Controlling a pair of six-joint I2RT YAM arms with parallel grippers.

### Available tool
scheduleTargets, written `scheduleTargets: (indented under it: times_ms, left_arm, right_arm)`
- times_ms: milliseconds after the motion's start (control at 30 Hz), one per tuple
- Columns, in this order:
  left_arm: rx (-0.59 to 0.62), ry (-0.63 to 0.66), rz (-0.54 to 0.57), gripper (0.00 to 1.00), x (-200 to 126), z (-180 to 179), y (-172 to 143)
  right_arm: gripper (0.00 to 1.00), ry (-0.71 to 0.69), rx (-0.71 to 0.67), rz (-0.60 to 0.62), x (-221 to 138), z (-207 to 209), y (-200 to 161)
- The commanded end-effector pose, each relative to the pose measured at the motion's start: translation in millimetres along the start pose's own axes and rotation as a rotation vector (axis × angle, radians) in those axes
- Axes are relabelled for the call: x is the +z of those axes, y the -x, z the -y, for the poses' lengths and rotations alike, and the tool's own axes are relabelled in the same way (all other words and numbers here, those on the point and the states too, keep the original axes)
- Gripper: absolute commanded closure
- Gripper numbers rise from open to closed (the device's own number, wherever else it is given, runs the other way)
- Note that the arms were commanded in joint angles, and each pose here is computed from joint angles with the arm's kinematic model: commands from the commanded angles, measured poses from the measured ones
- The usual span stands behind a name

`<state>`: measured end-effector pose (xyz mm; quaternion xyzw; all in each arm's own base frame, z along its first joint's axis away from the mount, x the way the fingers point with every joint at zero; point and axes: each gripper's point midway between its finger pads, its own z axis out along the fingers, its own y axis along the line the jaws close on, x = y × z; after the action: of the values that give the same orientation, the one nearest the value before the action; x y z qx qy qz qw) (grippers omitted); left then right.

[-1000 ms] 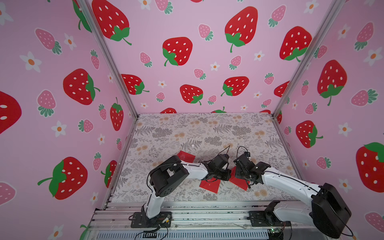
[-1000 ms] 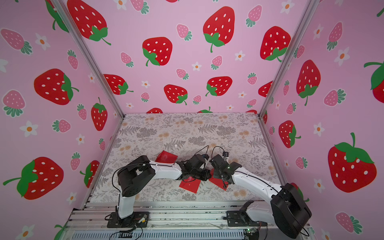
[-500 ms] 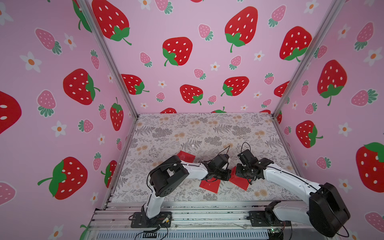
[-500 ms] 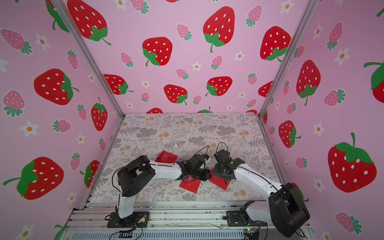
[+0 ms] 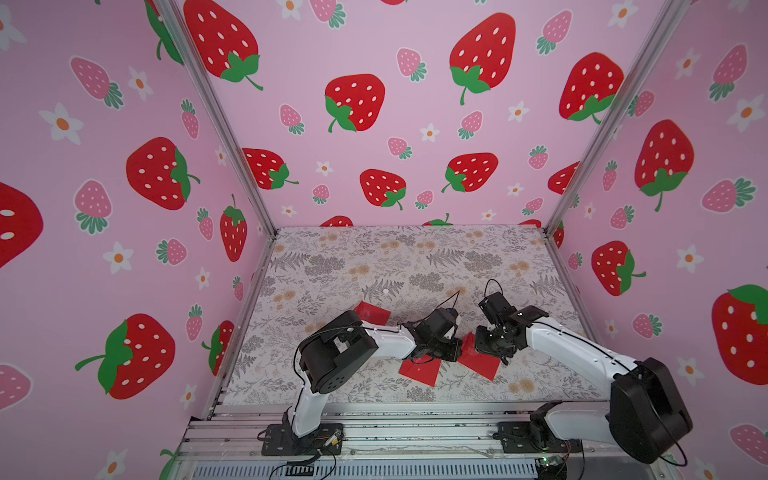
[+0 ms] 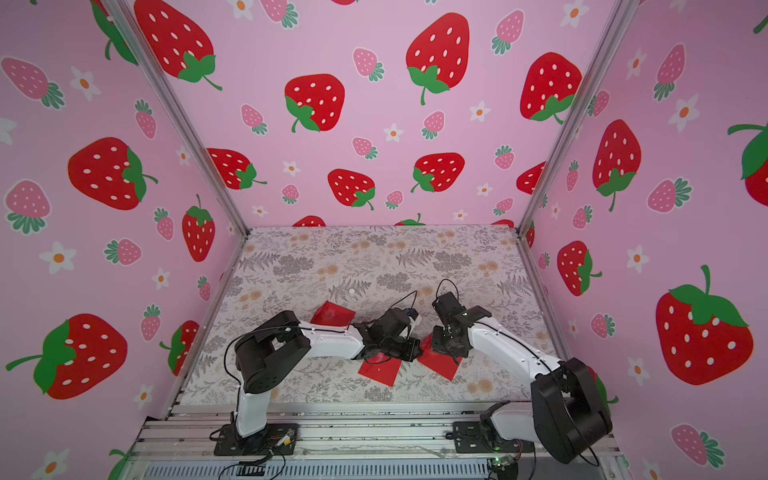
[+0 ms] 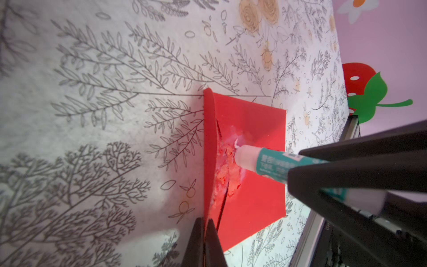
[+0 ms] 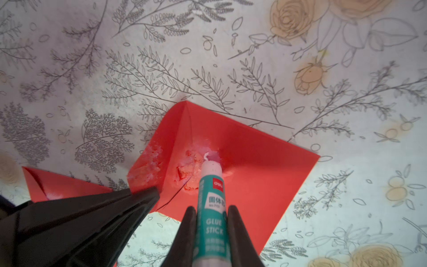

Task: Seal the envelope with a glue stick
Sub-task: Apply the envelope at the center of the board.

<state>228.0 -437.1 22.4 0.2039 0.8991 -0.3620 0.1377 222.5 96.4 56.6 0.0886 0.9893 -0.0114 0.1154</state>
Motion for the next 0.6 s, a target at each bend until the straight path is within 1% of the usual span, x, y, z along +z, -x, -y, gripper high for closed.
scheduleTargets:
  times_ms: [0, 100, 233, 300, 367, 500, 567]
  left_arm:
    - [-0.018, 0.036, -0.042, 1.00, 5.1, -10.6, -8.0]
    - [-0.016, 0.034, -0.042, 1.00, 5.7, -10.4, -7.5]
    - [-0.017, 0.034, -0.048, 1.00, 6.5, -10.8, -8.4]
    - [-0.014, 0.034, -0.046, 1.00, 6.1, -10.6, -7.8]
    - [-0.015, 0.036, -0.046, 1.00, 5.7, -10.5, -8.0]
    - [-0.014, 0.038, -0.046, 1.00, 4.4, -10.2, -8.0]
    - [-0.016, 0.041, -0.045, 1.00, 4.4, -11.2, -7.8]
  right_arm:
    - [1.00, -0.025, -0.028, -0.044, 13.0, 1.8, -6.1]
    - [1.00, 0.039, -0.022, -0.040, 20.4, -11.5, -4.6]
    - [1.00, 0.146, -0.002, -0.012, 19.2, -32.5, 3.8]
    - [1.00, 0.169, 0.004, -0.005, 17.1, -37.4, 6.3]
    - [1.00, 0.138, 0.002, -0.003, 16.0, -31.8, 6.8]
    - [1.00, -0.018, -0.031, -0.015, 7.6, -1.4, 3.0]
    - [1.00, -0.065, -0.048, -0.023, -0.5, 9.9, -0.4]
